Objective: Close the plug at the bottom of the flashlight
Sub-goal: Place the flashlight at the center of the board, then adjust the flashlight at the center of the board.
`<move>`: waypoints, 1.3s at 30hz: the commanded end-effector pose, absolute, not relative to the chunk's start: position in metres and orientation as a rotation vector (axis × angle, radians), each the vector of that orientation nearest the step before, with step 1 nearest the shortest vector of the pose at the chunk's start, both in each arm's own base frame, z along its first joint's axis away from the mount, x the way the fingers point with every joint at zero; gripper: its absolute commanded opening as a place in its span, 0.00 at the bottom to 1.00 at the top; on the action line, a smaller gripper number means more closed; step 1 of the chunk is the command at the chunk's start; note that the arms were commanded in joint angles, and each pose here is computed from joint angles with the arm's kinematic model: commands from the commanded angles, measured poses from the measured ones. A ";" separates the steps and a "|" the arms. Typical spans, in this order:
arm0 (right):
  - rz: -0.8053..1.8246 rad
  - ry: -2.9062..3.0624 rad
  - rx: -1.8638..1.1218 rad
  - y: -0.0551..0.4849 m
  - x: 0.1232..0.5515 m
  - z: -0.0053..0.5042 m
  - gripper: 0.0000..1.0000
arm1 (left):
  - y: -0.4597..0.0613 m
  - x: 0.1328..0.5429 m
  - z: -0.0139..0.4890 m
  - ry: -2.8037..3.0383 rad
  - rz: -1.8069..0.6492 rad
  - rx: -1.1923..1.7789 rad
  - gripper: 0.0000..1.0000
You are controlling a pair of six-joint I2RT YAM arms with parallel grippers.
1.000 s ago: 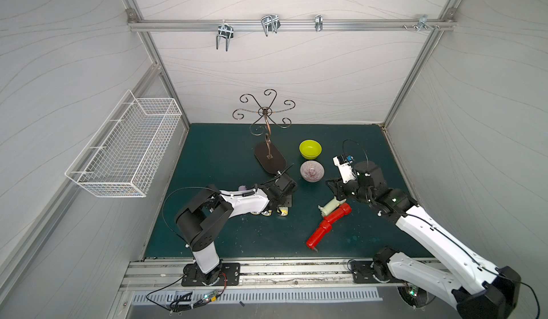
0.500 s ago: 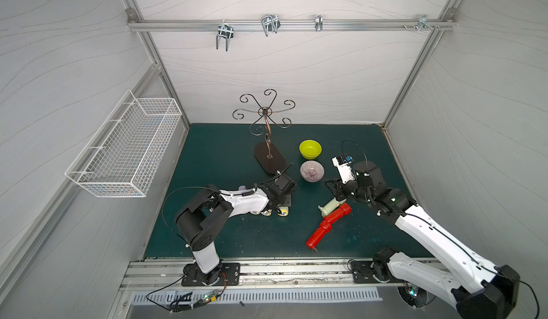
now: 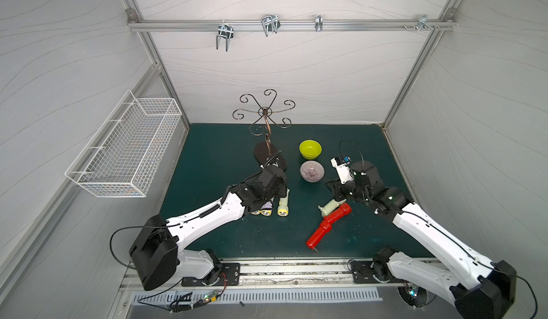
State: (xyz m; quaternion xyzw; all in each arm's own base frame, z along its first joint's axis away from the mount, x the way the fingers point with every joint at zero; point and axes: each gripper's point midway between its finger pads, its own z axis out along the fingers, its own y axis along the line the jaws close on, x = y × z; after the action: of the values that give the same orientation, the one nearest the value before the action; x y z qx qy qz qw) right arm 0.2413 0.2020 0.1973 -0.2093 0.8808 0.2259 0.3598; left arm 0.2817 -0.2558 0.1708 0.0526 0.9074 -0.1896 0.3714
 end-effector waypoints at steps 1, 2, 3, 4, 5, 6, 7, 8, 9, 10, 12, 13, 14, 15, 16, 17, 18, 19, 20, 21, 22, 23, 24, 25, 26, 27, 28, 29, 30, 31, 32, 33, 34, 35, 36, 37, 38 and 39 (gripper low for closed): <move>0.433 2.400 -0.577 0.193 0.226 0.167 0.02 | -0.276 0.255 0.170 2.348 -0.498 0.312 0.47; 0.377 2.425 -0.607 0.191 0.219 0.160 0.00 | -0.281 0.247 0.166 2.357 -0.518 0.343 0.47; 0.334 2.446 -0.633 0.192 0.212 0.154 0.00 | -0.287 0.238 0.159 2.372 -0.552 0.372 0.46; 0.325 2.470 -0.648 0.193 0.204 0.148 0.00 | -0.292 0.231 0.155 2.378 -0.604 0.388 0.44; 0.338 2.488 -0.647 0.195 0.197 0.144 0.00 | -0.296 0.224 0.149 2.385 -0.657 0.403 0.43; 0.363 2.514 -0.641 0.197 0.189 0.137 0.00 | -0.300 0.217 0.145 2.390 -0.720 0.417 0.42; 0.390 2.538 -0.632 0.198 0.181 0.131 0.00 | -0.303 0.210 0.143 2.388 -0.766 0.426 0.41; 0.404 2.553 -0.620 0.199 0.175 0.127 0.00 | -0.304 0.205 0.141 2.389 -0.793 0.438 0.41; 0.413 2.571 -0.617 0.200 0.167 0.122 0.00 | -0.306 0.201 0.141 2.380 -0.811 0.454 0.42; 0.413 2.588 -0.616 0.200 0.159 0.117 0.00 | -0.306 0.196 0.141 2.373 -0.813 0.475 0.43; 0.405 2.621 -0.625 0.200 0.144 0.108 0.00 | -0.307 0.190 0.139 2.373 -0.803 0.506 0.45; 0.398 2.638 -0.640 0.201 0.135 0.103 0.00 | -0.308 0.187 0.138 2.378 -0.806 0.525 0.45; 0.386 2.647 -0.654 0.202 0.129 0.100 0.00 | -0.310 0.185 0.137 2.379 -0.814 0.543 0.46; 0.358 2.664 -0.666 0.201 0.122 0.095 0.00 | -0.312 0.181 0.135 2.384 -0.825 0.562 0.46; 0.348 2.675 -0.682 0.202 0.115 0.092 0.00 | -0.314 0.178 0.134 2.387 -0.838 0.577 0.46; 0.341 2.685 -0.692 0.203 0.109 0.090 0.00 | -0.315 0.175 0.133 2.393 -0.850 0.586 0.45; 0.340 2.697 -0.703 0.203 0.103 0.087 0.00 | -0.315 0.172 0.133 2.392 -0.871 0.595 0.44; 0.354 2.701 -0.724 0.206 0.096 0.085 0.00 | -0.317 0.168 0.135 2.386 -0.897 0.608 0.43; 0.374 2.697 -0.751 0.209 0.090 0.084 0.00 | -0.316 0.166 0.135 2.383 -0.910 0.612 0.43; 0.395 2.688 -0.786 0.213 0.083 0.083 0.00 | -0.313 0.165 0.135 2.381 -0.906 0.605 0.43; 0.413 2.681 -0.816 0.215 0.077 0.082 0.00 | -0.306 0.167 0.133 2.387 -0.869 0.584 0.43; 0.416 2.684 -0.835 0.215 0.071 0.081 0.00 | -0.298 0.170 0.132 2.392 -0.826 0.551 0.43; 0.414 2.697 -0.843 0.213 0.067 0.078 0.00 | -0.287 0.172 0.131 2.396 -0.782 0.511 0.43; 0.416 2.711 -0.855 0.212 0.062 0.075 0.00 | -0.275 0.176 0.131 2.395 -0.733 0.459 0.43; 0.413 2.725 -0.864 0.210 0.058 0.071 0.00 | -0.265 0.178 0.132 2.389 -0.696 0.415 0.43; 0.412 2.744 -0.864 0.208 0.055 0.067 0.00 | -0.255 0.180 0.135 2.375 -0.669 0.370 0.43; 0.423 2.762 -0.871 0.208 0.051 0.062 0.00 | -0.245 0.182 0.138 2.357 -0.652 0.330 0.43; 0.427 2.774 -0.872 0.207 0.049 0.058 0.00 | -0.238 0.183 0.140 2.343 -0.641 0.300 0.43; 0.426 2.788 -0.868 0.207 0.047 0.054 0.00 | -0.229 0.184 0.143 2.330 -0.621 0.262 0.43; 0.428 2.791 -0.869 0.208 0.047 0.051 0.00 | -0.220 0.185 0.146 2.318 -0.600 0.232 0.43; 0.427 2.789 -0.873 0.210 0.047 0.049 0.00 | -0.213 0.186 0.148 2.308 -0.582 0.203 0.43; 0.426 2.785 -0.880 0.213 0.048 0.049 0.00 | -0.205 0.187 0.150 2.295 -0.564 0.175 0.43; 0.426 2.774 -0.892 0.217 0.050 0.049 0.00 | -0.199 0.188 0.152 2.285 -0.552 0.156 0.43; 0.431 2.766 -0.905 0.222 0.051 0.049 0.00 | -0.194 0.188 0.154 2.278 -0.545 0.141 0.43; 0.437 2.758 -0.916 0.228 0.053 0.050 0.00 | -0.189 0.189 0.157 2.269 -0.537 0.125 0.43; 0.454 2.760 -0.924 0.235 0.054 0.050 0.00 | -0.184 0.189 0.158 2.264 -0.528 0.111 0.43; 0.480 2.764 -0.936 0.240 0.054 0.049 0.00 | -0.181 0.190 0.160 2.258 -0.524 0.100 0.43; 0.508 2.770 -0.948 0.247 0.054 0.049 0.00 | -0.177 0.190 0.162 2.253 -0.516 0.086 0.43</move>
State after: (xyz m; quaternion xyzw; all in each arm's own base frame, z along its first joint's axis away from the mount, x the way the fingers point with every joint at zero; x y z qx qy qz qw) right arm 0.0519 0.2198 0.0394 -0.3067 0.9396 0.1272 0.0829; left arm 0.1829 -0.1977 0.1597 0.0701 0.8904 -0.2357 0.3830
